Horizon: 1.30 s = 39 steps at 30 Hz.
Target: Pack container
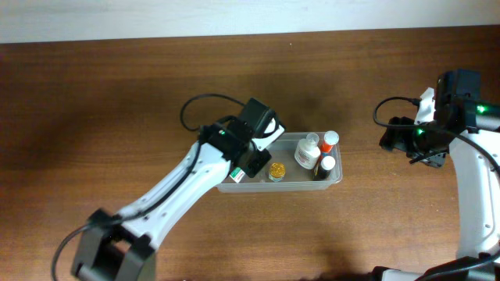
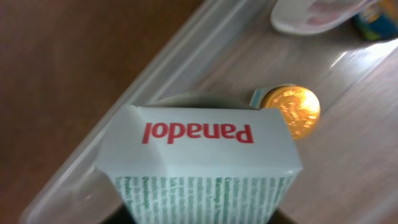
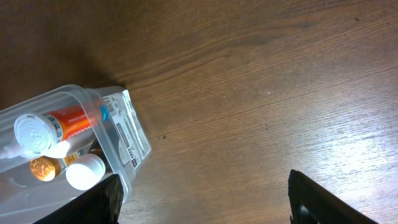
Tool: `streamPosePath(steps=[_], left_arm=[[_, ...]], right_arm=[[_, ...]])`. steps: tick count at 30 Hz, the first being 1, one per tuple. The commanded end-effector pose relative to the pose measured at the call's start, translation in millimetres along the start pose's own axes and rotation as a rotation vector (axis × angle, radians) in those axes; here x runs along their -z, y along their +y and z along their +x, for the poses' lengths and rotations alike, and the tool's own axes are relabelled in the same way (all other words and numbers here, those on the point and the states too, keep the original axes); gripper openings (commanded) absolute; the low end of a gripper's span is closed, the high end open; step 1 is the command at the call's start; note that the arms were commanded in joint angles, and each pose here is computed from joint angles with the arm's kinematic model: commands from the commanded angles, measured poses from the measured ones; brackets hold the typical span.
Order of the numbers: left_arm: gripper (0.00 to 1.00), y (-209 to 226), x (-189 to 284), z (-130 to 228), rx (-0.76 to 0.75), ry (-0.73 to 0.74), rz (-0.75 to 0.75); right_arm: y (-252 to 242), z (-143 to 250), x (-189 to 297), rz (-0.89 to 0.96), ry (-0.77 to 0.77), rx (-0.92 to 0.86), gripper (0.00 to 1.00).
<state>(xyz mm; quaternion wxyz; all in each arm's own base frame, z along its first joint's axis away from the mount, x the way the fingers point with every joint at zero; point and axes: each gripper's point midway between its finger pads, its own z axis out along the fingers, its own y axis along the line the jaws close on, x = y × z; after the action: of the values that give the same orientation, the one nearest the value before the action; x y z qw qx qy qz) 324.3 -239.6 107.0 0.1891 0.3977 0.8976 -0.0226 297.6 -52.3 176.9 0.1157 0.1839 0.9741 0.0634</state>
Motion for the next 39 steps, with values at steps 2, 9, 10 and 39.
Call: streamPosePath(steps=[2, 9, 10, 39], left_arm=[[0.80, -2, -18, 6, -0.034, 0.044, 0.006], [0.99, 18, 39, -24, 0.087, -0.112, -0.072], [0.99, 32, 61, -25, 0.143, -0.151, -0.132], [0.99, 127, 210, 158, 0.878, -0.531, -0.471]], right_arm=[[3, 3, -1, -0.009, 0.009, 0.010, 0.76], [3, 3, -1, -0.009, 0.009, 0.017, 0.77], [3, 3, -1, -0.010, 0.009, 0.022, 0.77], [70, 34, 71, -0.022, -0.600, 0.328, 0.99]])
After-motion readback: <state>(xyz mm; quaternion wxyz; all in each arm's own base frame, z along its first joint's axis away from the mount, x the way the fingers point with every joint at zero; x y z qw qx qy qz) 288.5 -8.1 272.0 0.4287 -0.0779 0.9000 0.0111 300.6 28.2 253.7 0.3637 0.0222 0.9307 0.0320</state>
